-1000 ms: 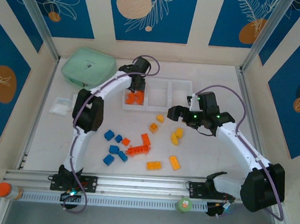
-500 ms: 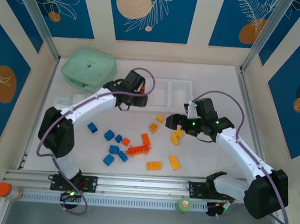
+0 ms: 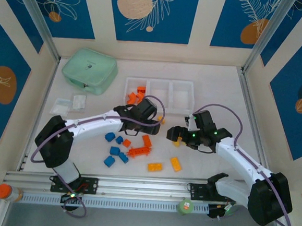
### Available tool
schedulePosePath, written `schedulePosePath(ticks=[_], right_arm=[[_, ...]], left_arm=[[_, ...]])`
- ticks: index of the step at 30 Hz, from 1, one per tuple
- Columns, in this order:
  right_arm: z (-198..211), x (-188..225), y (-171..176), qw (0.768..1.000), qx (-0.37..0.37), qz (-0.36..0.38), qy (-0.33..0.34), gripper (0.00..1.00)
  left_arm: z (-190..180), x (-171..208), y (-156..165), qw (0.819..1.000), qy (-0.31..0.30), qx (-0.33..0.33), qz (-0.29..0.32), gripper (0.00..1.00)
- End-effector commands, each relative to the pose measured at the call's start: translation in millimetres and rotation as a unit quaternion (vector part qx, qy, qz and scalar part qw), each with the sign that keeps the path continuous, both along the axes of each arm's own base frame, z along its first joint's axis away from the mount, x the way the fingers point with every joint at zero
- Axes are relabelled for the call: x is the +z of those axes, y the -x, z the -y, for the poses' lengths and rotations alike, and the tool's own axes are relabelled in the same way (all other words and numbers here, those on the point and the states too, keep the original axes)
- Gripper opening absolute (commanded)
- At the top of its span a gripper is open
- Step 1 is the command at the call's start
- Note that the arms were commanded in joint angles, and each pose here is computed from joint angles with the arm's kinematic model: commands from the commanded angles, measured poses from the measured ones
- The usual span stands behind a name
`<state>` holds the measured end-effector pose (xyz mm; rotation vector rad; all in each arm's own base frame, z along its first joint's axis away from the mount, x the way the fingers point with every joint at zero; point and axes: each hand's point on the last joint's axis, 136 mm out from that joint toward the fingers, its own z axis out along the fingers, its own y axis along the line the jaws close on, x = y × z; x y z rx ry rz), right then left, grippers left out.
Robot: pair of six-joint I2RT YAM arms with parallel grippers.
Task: Sort the legos into containers by color
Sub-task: Pick up the lego from the middle-left of the table.
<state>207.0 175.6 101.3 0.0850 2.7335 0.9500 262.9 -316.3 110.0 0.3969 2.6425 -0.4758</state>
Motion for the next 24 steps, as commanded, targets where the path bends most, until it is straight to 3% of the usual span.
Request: schedulePosePath(ticks=[1, 14, 24], right_arm=[[3.2, 1.0, 1.6, 1.000, -0.009, -0.002, -0.008, 0.99], [15.7, -1.4, 0.1, 0.999, -0.030, -0.004, -0.018, 0.99], [24.6, -2.8, -1.4, 0.999, -0.043, -0.002, -0.024, 0.99]], left_arm=[[-14.3, -25.7, 11.6, 0.998, -0.045, 0.030, -0.027, 0.65], [-6.0, -68.6, 46.3, 0.991, -0.033, 0.086, -0.101, 0.70], [6.7, -87.3, 40.0, 0.990, -0.055, 0.087, -0.099, 0.68]])
